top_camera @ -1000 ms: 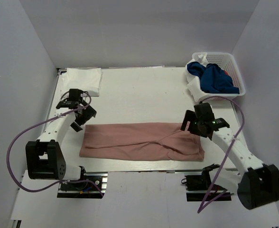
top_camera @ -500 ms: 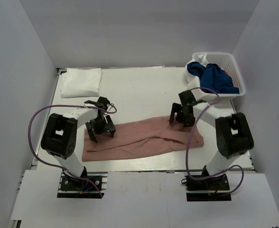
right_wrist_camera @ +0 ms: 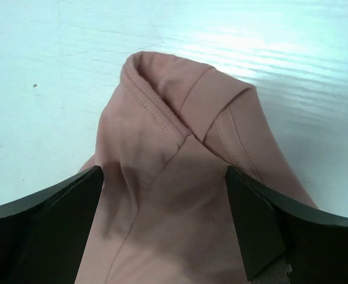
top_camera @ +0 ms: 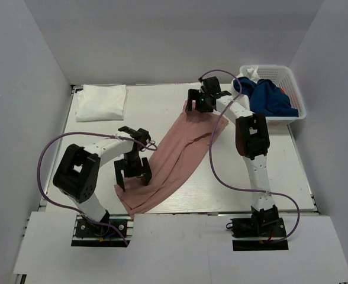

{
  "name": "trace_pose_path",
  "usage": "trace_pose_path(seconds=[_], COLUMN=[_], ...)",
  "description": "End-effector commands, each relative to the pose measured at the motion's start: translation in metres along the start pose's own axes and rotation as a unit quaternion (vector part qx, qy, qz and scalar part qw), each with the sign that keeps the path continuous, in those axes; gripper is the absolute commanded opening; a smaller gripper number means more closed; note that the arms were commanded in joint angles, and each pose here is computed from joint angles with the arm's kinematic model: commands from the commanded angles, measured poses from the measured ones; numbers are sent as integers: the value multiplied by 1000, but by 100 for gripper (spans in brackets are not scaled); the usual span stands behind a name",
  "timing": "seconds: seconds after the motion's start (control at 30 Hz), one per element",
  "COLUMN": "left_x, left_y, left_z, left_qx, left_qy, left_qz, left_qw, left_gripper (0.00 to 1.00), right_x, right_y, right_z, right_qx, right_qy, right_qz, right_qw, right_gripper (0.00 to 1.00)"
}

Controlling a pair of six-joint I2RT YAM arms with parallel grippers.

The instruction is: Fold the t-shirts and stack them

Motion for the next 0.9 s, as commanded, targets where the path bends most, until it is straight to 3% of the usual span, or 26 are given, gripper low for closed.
trace_pose_path(seconds=[0.0,0.13,0.2,0.33,0.37,0.4,0.5,0.63,0.87], left_x=[53,85,81,71,67,61,34,16,-17], left_y=[3,19,22,13,5,0,-24,-29,-28], left_z=[2,-9,-18,-39,-45,-50,-67,-61,-86], left_qx=[-34,-78,-104,-172,-191,-210,-256,-280,-318], left_qy=[10,4,9,-11,-22,-36,-83,-22,-27], left_qz=[-66,-145,-146,-142,-134,-125,-73,-57,-34], left_qw=[997,986,984,975,972,969,960,958,947], left_gripper=[100,100,100,100,100,100,97,94,82], right_x=[5,52,82,104,99,113,115,109,75], right_y=[11,39,47,6,-29,-30,-73,-102,-105], right_z=[9,25,35,27,15,21,18,21,15], right_qx=[47,84,81,47,36,27,4,5,-7], right_qy=[36,25,13,-23,-38,-30,-23,-16,-36], right_qz=[-3,-65,-84,-47,-4,-12,28,62,97], right_qw=[998,994,993,998,999,999,999,998,995], right_gripper=[90,90,90,90,90,90,90,90,90])
Point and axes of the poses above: each gripper's point midway between its finger pads, its own x axis back along the fingers, its own z axis along the line the jaws close on, y = z × x, the point moved 5 cm from there along x, back along the fingers, and after that the axes turned 4 degrees about -x, right-handed, at the moved point
